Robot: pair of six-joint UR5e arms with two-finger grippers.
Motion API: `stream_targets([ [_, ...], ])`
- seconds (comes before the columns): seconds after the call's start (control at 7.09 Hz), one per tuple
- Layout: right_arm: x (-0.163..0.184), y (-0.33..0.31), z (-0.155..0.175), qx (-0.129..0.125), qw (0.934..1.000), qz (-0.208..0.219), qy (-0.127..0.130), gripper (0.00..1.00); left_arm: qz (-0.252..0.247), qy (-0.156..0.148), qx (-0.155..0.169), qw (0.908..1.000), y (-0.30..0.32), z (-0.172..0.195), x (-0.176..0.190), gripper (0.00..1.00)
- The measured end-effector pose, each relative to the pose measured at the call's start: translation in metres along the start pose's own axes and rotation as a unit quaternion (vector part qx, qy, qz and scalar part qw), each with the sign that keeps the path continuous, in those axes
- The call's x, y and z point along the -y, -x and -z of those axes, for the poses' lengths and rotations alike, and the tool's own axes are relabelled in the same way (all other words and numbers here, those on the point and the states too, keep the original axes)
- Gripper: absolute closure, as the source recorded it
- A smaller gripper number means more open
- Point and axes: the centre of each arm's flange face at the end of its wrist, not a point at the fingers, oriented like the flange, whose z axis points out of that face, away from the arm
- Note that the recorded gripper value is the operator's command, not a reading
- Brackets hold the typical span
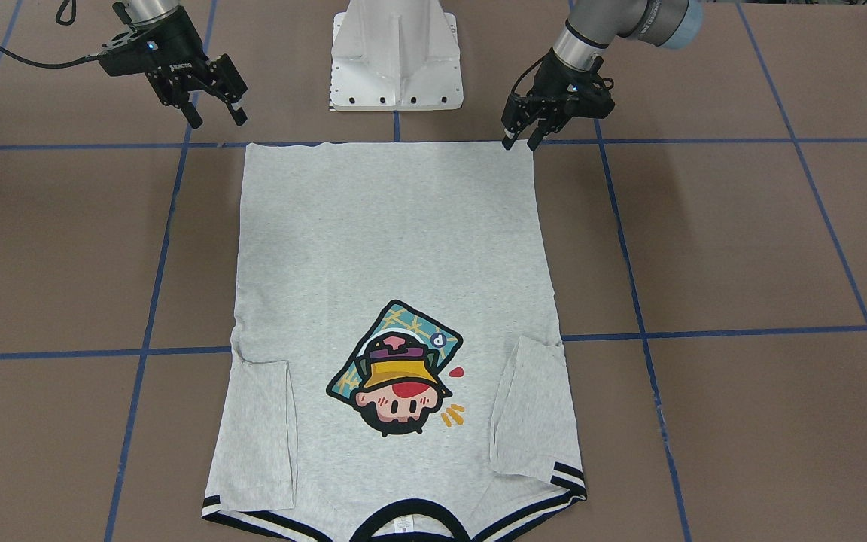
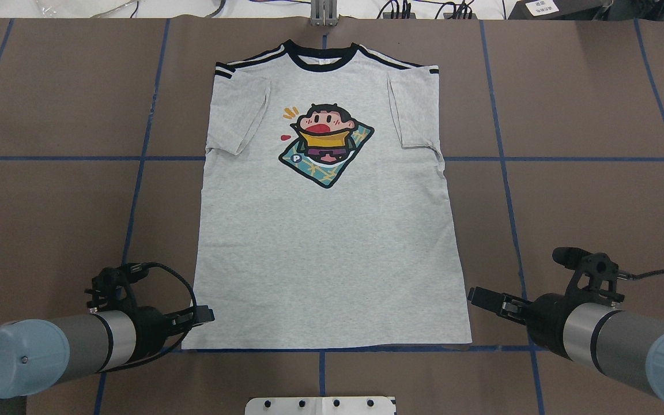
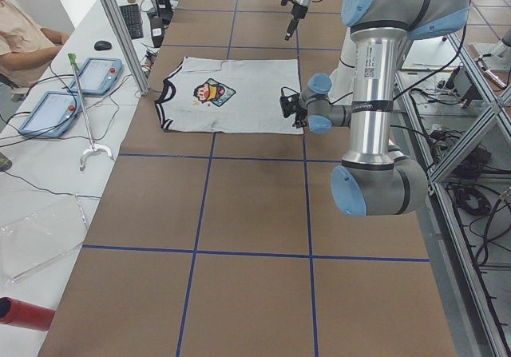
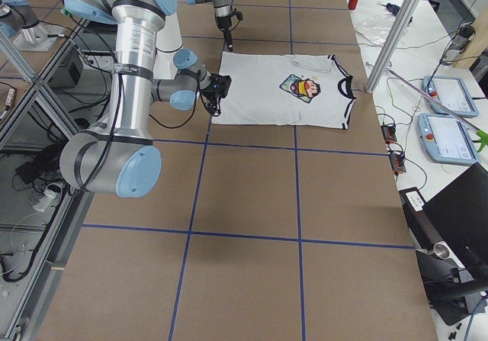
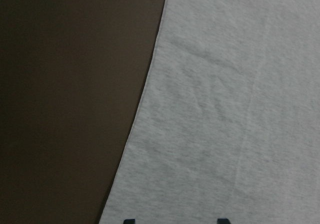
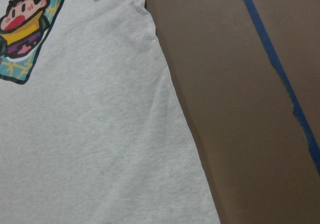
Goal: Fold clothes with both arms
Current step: 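Align both grippers at the hem corners nearest the robot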
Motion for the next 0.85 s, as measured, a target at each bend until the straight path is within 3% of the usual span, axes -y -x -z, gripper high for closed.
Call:
stream_targets([
  [0.85,-0.004,0.0,-0.001,0.0,1.0,0.002,0.001,0.04,-0.008,0.004,0.027,0.9996,0.026,-0.008,-0.011,0.39],
])
